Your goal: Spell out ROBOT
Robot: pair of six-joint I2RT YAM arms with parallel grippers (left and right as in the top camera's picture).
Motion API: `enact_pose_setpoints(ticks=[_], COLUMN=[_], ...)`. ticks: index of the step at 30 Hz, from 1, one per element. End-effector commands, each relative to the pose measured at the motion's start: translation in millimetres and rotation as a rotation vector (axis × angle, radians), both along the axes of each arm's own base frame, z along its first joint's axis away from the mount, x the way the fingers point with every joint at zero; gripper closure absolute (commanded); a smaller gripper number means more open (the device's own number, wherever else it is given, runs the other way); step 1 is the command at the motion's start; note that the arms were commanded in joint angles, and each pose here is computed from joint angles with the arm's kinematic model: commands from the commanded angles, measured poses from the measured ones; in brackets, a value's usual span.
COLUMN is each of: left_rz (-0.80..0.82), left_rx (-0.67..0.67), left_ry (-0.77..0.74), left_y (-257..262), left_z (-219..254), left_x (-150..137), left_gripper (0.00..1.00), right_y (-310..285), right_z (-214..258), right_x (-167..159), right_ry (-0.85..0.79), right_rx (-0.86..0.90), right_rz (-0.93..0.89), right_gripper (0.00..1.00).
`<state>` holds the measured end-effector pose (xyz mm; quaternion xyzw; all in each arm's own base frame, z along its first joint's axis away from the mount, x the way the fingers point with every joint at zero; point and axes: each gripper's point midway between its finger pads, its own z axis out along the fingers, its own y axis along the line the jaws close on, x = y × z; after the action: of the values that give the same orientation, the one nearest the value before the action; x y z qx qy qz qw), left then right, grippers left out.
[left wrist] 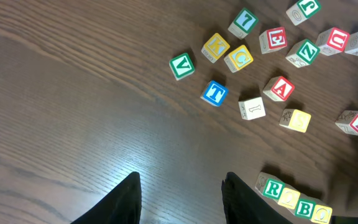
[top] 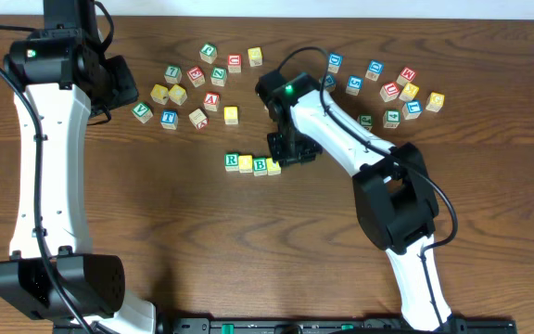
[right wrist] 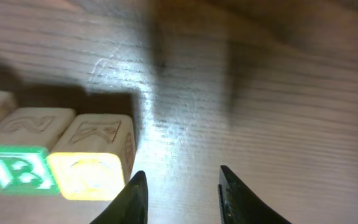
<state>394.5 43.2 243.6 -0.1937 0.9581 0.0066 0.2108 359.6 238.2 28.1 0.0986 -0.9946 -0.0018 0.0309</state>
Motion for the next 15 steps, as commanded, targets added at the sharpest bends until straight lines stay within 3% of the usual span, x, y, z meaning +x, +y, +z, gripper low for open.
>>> enact_pose_setpoints(ticks=[1, 8, 15], left_rz=[0.011, 0.011, 0.011], left_rx=[0.001, 0.001, 0.001], left_ry=[0.002, 0.002, 0.002], left_y=[1.2, 1.2, 1.1], left_z=[1.0, 1.0, 0.9], left_x=[-2.6, -2.6, -2.7], left_gripper=[0.58, 0.58, 0.58], right_y=[0.6, -7.8, -34.6], right_z=[30.0, 69.0, 77.2], right_x=[27.1, 67.2, 115.0], right_ry=[-0.072, -0.189, -0.341], right_rx=[0.046, 0.105, 0.1], right_rz=[-0.002, -0.056, -0.203], right_gripper=[0.69, 0.63, 0.6])
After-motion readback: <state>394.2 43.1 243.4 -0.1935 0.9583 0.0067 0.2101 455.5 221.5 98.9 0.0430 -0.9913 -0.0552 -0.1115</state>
